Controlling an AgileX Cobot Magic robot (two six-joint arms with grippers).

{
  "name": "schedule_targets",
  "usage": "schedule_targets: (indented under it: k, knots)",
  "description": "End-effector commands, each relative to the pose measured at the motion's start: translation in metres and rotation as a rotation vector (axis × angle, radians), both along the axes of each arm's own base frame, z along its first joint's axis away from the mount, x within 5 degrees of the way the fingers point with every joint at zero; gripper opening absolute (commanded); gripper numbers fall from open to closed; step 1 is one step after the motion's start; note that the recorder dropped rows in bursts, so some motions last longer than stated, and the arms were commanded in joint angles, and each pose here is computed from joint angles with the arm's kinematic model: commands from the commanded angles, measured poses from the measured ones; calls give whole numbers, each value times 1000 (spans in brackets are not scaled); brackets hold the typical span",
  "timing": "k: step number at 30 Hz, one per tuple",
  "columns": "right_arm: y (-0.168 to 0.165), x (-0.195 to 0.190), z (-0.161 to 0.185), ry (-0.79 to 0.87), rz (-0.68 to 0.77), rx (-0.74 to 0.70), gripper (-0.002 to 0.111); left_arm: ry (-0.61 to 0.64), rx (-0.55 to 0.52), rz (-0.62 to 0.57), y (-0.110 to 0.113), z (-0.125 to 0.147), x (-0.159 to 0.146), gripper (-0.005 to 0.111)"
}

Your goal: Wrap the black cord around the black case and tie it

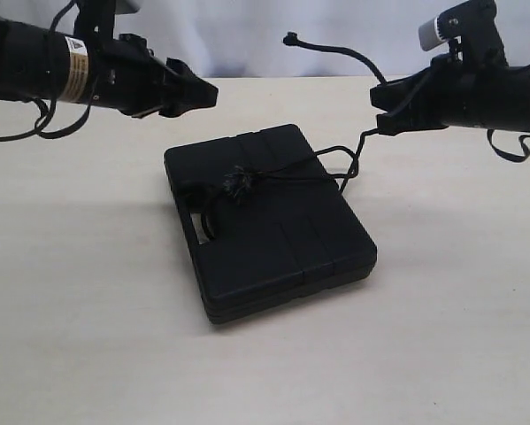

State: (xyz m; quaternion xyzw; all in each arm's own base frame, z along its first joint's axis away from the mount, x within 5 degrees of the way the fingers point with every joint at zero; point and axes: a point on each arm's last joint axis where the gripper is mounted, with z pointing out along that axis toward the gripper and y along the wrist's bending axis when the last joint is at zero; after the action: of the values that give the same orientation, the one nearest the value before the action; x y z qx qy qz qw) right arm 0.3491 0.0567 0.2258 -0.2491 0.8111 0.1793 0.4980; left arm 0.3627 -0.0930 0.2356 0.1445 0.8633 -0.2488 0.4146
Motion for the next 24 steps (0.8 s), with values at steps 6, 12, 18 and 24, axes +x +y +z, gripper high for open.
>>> schedule_targets:
  k: [6,12,18,24]
  knots:
    - [1,-1,3,-5,8,16,4,-411,514,208,21,52,21,9]
    - [1,-1,3,-5,8,16,4,-209,900,493,45,44,23,0]
    - [1,-1,3,-7,9,15,4,434,585,13,6,4,9,0]
    - [1,-2,2,-3,13,18,4,627,540,-31,-9,-42,7,12]
